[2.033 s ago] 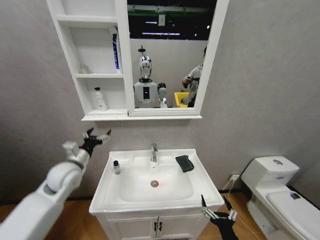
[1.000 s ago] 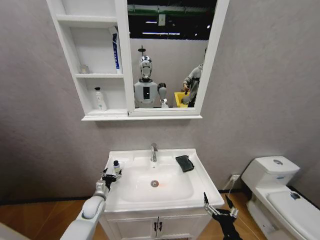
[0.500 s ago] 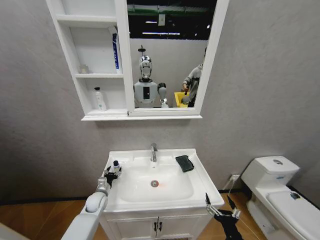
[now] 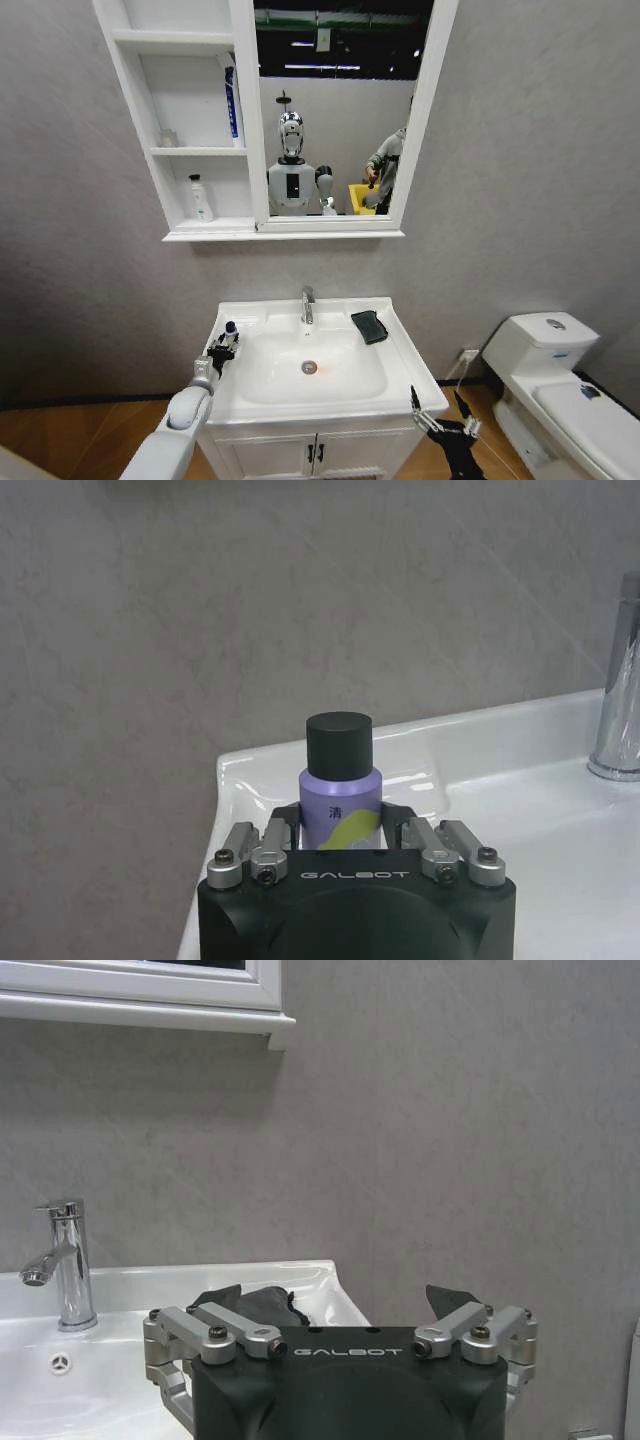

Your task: Move facial cleanser and shampoo from washbasin to cabinet, then wipe washbasin with towel.

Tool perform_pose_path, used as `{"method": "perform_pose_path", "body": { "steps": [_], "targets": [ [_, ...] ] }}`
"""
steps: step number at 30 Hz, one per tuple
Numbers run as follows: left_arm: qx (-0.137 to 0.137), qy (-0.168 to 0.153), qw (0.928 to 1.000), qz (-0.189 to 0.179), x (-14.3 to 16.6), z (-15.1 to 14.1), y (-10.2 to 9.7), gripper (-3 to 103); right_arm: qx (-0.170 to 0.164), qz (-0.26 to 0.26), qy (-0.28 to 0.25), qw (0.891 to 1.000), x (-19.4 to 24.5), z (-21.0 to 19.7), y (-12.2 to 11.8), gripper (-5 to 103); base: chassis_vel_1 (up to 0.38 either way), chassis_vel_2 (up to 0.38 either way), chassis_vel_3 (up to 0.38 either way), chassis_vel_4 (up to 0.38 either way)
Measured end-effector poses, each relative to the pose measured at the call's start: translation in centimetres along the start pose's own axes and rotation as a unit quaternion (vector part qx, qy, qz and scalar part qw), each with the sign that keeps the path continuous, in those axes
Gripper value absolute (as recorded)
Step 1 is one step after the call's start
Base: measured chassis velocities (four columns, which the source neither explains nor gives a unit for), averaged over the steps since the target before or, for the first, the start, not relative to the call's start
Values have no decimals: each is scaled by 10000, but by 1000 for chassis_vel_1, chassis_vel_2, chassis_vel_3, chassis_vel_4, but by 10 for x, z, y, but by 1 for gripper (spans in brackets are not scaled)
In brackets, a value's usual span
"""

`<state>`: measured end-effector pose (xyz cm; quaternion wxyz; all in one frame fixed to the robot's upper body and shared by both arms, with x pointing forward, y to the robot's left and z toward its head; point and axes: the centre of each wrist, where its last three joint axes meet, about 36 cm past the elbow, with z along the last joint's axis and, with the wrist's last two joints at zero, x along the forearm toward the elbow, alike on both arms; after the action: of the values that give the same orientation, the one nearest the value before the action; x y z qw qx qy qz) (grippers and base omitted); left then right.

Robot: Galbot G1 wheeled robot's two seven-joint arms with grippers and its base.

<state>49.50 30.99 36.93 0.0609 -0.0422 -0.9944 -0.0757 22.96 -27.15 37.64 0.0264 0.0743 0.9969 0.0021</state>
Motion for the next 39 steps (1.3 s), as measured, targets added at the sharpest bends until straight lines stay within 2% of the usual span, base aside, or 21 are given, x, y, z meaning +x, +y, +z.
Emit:
{"method": "perform_pose_path", "body": {
  "steps": [5, 9, 10, 12, 13, 15, 16, 18, 19, 20, 21, 22, 25, 29, 31, 34, 35, 38, 39],
  "targets": [
    [-162, -144, 9998, -40, 16, -26, 11, 42, -23, -9, 7, 10000, -2, 2, 2, 100, 0, 0, 0, 0],
    [-152, -564, 9983, 30, 40, -84, 16, 42, -20, -43, 4, 10000, -4, 4, 5, 100, 0, 0, 0, 0],
    [-152, -564, 9983, 30, 40, -84, 16, 42, -20, -43, 4, 10000, -4, 4, 5, 100, 0, 0, 0, 0],
    [-99, -810, 9962, 305, 59, -125, 19, 42, -24, -54, -9, 10000, -6, 4, 6, 100, 0, 0, 0, 0],
    [-99, -810, 9962, 305, 59, -125, 19, 42, -24, -54, -9, 10000, -6, 4, 6, 100, 0, 0, 0, 0],
    [-2, -813, 9952, 536, 79, -162, 24, 42, -27, -55, -14, 10000, -8, 4, 6, 100, 0, 0, 0, 0],
    [-2, -813, 9952, 536, 79, -162, 24, 42, -27, -55, -14, 10000, -8, 4, 6, 100, 0, 0, 0, 0],
    [143, -616, 9958, 668, 97, -195, 26, 42, -37, -58, 24, 10000, -6, 7, 6, 100, 0, 0, 0, 0],
    [143, -616, 9958, 668, 97, -195, 26, 42, -37, -58, 24, 10000, -6, 7, 6, 100, 0, 0, 0, 0],
    [133, -556, 9958, 717, 105, -209, 25, 42, -44, -58, 53, 10000, -4, 9, 6, 100, 0, 0, 0, 0],
    [58, -518, 9957, 764, 112, -225, 25, 42, -40, -56, 82, 9999, -2, 12, 5, 100, 0, 0, 0, 0],
    [58, -518, 9957, 764, 112, -225, 25, 42, -40, -56, 82, 9999, -2, 12, 5, 100, 0, 0, 0, 0],
    [-87, -455, 9951, 872, 130, -258, 23, 42, -27, -52, 94, 9999, 0, 14, 4, 100, 0, 0, 0, 0],
    [-231, -469, 9939, 967, 142, -279, 25, 42, -40, -44, 105, 9999, 1, 15, 3, 100, 0, 0, 0, 0],
    [-417, -543, 9923, 1030, 152, -312, 30, 42, -24, -53, 144, 9999, 3, 18, 4, 100, 0, 0, 0, 0],
    [-455, -614, 9918, 1024, 154, -341, 38, 42, -14, -62, 152, 9999, 4, 17, 4, 100, 0, 0, 0, 0],
    [-455, -614, 9918, 1024, 154, -341, 38, 42, -14, -62, 152, 9999, 4, 17, 4, 100, 0, 0, 0, 0],
    [-357, -679, 9940, 780, 137, -374, 64, 42, 10, -69, 136, 9999, 5, 16, 4, 100, 0, 0, 0, 0],
    [-357, -679, 9940, 780, 137, -374, 64, 42, 10, -69, 136, 9999, 5, 16, 4, 100, 0, 0, 0, 0]
  ]
}}
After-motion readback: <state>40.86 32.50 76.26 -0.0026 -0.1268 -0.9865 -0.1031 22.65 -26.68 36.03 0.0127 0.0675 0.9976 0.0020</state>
